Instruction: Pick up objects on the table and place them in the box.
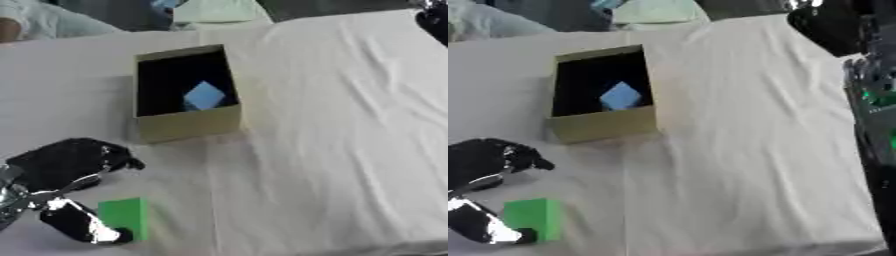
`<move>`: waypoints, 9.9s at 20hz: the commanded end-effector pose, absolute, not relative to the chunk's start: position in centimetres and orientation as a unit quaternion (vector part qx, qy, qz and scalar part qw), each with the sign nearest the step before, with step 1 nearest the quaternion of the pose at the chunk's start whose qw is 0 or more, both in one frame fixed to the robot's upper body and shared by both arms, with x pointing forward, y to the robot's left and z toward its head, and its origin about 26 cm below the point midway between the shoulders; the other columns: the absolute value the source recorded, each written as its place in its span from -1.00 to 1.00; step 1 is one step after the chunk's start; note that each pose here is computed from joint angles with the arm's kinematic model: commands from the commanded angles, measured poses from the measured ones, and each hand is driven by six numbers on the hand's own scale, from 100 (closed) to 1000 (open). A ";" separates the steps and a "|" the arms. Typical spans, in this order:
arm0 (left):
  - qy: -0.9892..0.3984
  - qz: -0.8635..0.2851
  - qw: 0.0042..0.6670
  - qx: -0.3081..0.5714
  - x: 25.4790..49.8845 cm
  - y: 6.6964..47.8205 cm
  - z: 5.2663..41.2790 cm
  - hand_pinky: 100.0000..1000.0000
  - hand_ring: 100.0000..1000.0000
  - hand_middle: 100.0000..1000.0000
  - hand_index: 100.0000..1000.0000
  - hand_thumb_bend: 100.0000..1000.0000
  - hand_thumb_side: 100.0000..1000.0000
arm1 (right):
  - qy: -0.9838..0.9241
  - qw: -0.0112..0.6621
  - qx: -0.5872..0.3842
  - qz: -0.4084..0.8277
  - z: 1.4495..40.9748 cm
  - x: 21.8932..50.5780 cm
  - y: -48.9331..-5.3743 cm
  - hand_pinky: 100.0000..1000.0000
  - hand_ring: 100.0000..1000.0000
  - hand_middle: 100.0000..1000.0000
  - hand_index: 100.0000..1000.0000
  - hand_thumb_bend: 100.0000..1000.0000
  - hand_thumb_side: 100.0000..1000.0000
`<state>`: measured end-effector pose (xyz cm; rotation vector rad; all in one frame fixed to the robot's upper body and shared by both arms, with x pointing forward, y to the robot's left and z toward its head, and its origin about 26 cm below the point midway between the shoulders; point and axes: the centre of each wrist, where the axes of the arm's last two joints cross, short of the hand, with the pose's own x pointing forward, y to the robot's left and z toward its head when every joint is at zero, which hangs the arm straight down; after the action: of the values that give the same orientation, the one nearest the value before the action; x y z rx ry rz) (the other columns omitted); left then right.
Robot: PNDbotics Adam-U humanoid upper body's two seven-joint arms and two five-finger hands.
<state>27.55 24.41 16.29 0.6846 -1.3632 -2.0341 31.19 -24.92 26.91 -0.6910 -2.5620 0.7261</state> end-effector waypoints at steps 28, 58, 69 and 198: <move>-0.525 -0.768 0.258 0.260 27.1 27.6 16.9 0.47 0.56 0.50 0.77 0.48 -0.27 | -0.911 0.194 -0.256 0.258 27.0 30.8 -25.4 0.61 0.40 -0.07 0.60 -1.00 0.38; -0.510 -0.786 0.272 0.217 27.9 23.8 17.6 0.43 0.53 0.47 0.72 0.26 -0.42 | -0.914 0.194 -0.245 0.258 27.0 30.8 -25.0 0.61 0.39 -0.08 0.60 -1.00 0.38; -0.511 -0.793 0.267 0.195 28.2 22.4 18.0 0.05 0.12 0.12 0.61 0.46 -0.68 | -0.914 0.200 -0.244 0.255 26.7 30.8 -25.0 0.61 0.39 -0.08 0.60 -1.00 0.38; -0.574 -0.679 0.308 0.338 30.1 23.6 27.8 -1.00 -0.53 -0.47 -0.10 -0.51 -1.00 | -0.914 0.209 -0.251 0.239 26.2 30.8 -25.2 0.61 0.39 -0.09 0.60 -1.00 0.38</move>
<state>30.28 22.78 26.15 0.8523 -1.5012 -1.8313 31.13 -24.98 25.14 -0.6661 -2.5128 0.6514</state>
